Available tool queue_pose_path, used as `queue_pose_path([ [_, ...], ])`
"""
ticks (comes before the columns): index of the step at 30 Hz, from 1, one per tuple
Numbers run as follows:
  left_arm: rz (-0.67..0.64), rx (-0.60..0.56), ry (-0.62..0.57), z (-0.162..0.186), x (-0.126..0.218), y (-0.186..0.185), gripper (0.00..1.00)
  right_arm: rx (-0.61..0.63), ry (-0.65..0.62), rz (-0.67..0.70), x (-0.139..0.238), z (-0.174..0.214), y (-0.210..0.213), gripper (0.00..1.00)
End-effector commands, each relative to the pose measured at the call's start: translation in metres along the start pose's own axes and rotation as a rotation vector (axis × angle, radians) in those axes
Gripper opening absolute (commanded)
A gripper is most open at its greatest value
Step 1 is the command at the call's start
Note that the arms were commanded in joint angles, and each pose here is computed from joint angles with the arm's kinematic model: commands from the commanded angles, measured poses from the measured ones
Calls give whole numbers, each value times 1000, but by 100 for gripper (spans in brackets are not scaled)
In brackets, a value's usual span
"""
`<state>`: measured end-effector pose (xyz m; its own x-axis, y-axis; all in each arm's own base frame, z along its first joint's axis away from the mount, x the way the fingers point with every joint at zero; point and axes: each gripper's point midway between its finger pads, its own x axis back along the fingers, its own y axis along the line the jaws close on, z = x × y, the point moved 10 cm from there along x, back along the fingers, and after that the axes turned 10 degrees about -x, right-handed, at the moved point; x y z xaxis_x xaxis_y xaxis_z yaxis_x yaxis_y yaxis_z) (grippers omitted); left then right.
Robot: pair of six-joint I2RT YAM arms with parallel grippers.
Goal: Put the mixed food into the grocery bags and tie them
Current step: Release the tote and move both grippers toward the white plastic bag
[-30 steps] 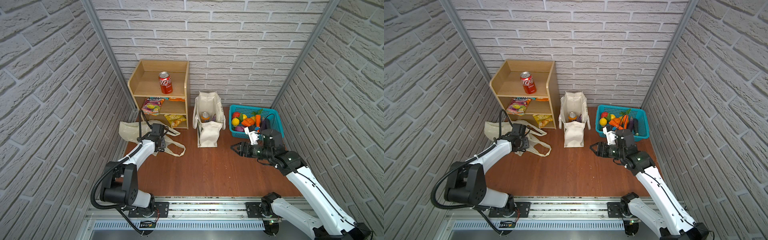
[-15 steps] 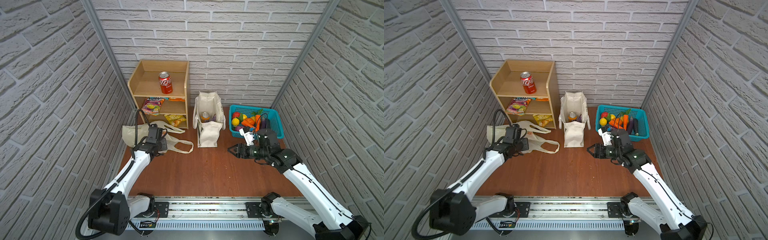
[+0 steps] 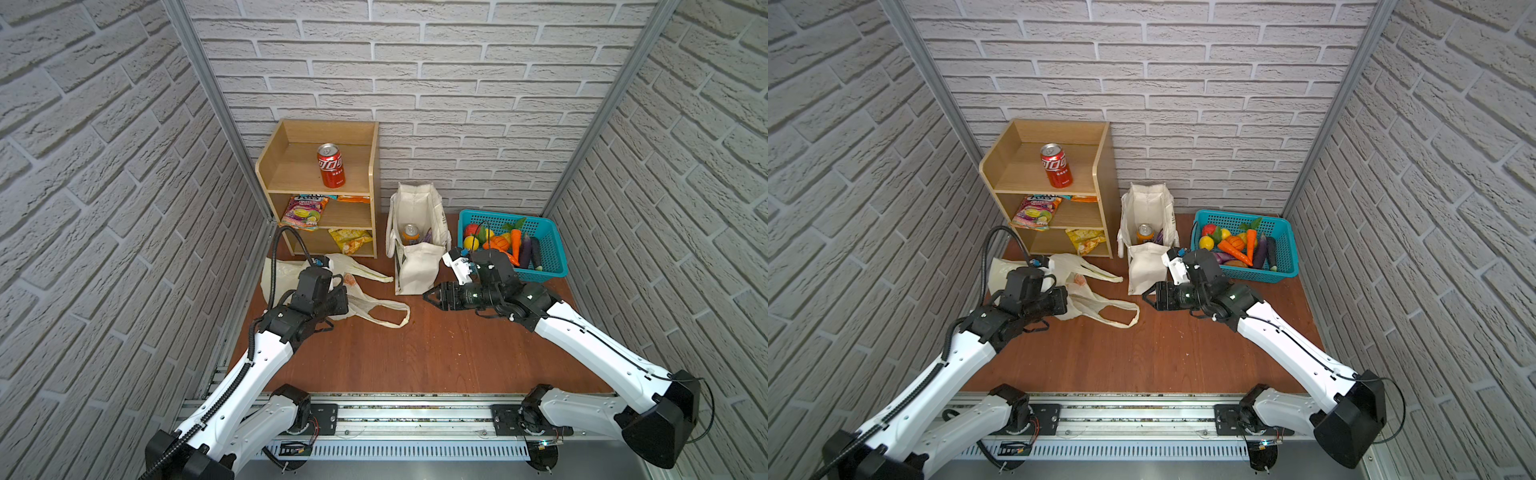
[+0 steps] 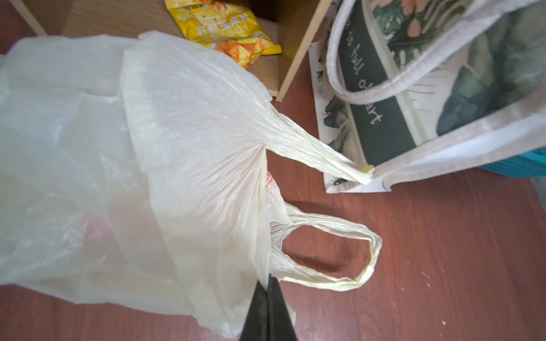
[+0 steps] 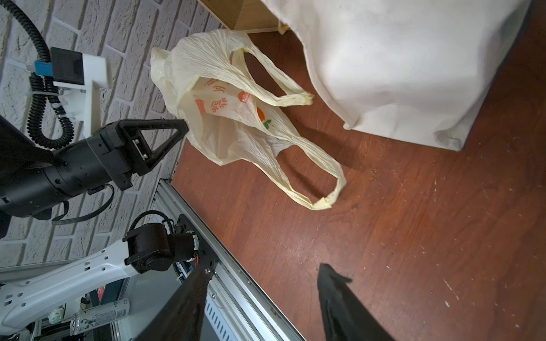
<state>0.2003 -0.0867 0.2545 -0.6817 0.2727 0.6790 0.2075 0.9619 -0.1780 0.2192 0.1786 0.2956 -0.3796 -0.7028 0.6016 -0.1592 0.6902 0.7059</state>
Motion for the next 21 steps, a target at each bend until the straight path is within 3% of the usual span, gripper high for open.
queue_pose_path([
  [1, 85, -7, -26, -6, 6, -11, 0, 27, -66, -48, -4, -12, 20, 62],
  [10, 201, -97, -29, -25, 19, -31, 0, 208, -56, 91, -23, -12, 34, 64],
  [21, 275, -182, -34, -45, 42, -41, 0, 344, -5, 225, -56, -22, 28, 66],
])
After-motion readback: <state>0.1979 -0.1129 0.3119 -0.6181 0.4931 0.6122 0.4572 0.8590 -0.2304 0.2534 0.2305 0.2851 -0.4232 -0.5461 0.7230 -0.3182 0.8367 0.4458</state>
